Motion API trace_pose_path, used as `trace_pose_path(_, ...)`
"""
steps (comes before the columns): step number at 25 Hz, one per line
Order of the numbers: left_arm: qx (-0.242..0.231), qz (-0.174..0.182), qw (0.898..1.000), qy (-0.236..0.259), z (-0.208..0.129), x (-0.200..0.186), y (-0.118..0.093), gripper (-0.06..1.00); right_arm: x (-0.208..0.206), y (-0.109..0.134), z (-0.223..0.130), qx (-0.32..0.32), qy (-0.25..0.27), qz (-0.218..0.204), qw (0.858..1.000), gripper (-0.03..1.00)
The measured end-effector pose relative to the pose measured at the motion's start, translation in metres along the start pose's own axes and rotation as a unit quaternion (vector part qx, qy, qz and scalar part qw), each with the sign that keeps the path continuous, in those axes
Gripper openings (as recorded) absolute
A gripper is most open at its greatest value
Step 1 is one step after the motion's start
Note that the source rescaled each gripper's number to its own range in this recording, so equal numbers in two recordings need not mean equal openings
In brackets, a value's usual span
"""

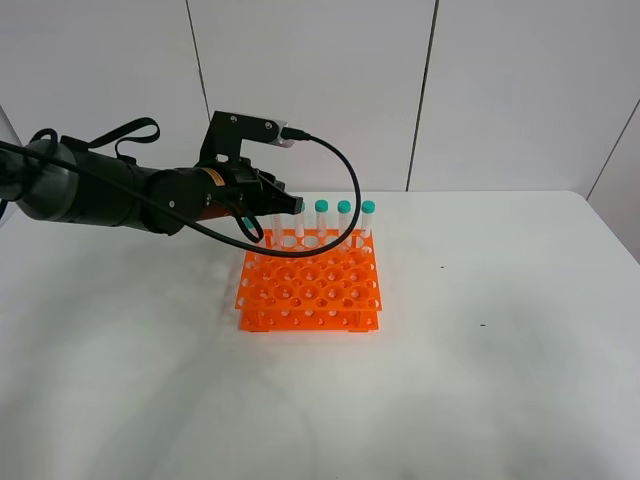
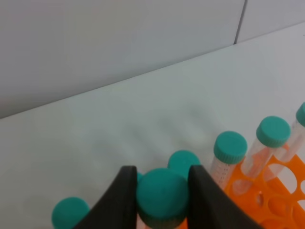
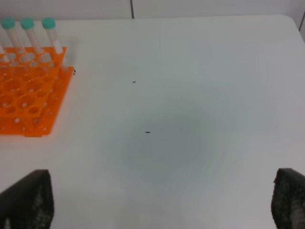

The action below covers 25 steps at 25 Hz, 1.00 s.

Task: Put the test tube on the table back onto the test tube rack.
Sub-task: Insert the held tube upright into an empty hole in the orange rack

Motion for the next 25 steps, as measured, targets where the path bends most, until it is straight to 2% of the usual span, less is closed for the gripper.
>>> trace_pose_path(6, 0.0, 0.005, 1.0, 0.019, -0.015, 0.007, 0.004, 0.01, 0.0, 0.0, 0.0, 0.0, 0.0, 0.0, 1.0, 1.0)
trace_pose_path(17, 0.001, 0.006, 1.0, 0.009, -0.012, 0.007, 0.005, 0.01, 0.0, 0.0, 0.0, 0.0, 0.0, 0.0, 1.0, 1.0)
trace_pose_path(25, 0.001, 0.008, 0.999, 0.037, -0.042, 0.016, 0.007, 0.01, 0.0, 0.0, 0.0, 0.0, 0.0, 0.0, 1.0, 1.0)
Point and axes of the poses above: a point on each arm's last joint axis where the gripper is mounted, x pointing out along that axis toward the gripper, y along the wrist's bending axis when the last joint is at zero, z = x × y, the point moved 5 cm from there along x, pointing out along that axis toward the gripper, and after that the axes turned 4 degrees about -x, right-handed, at the moved point
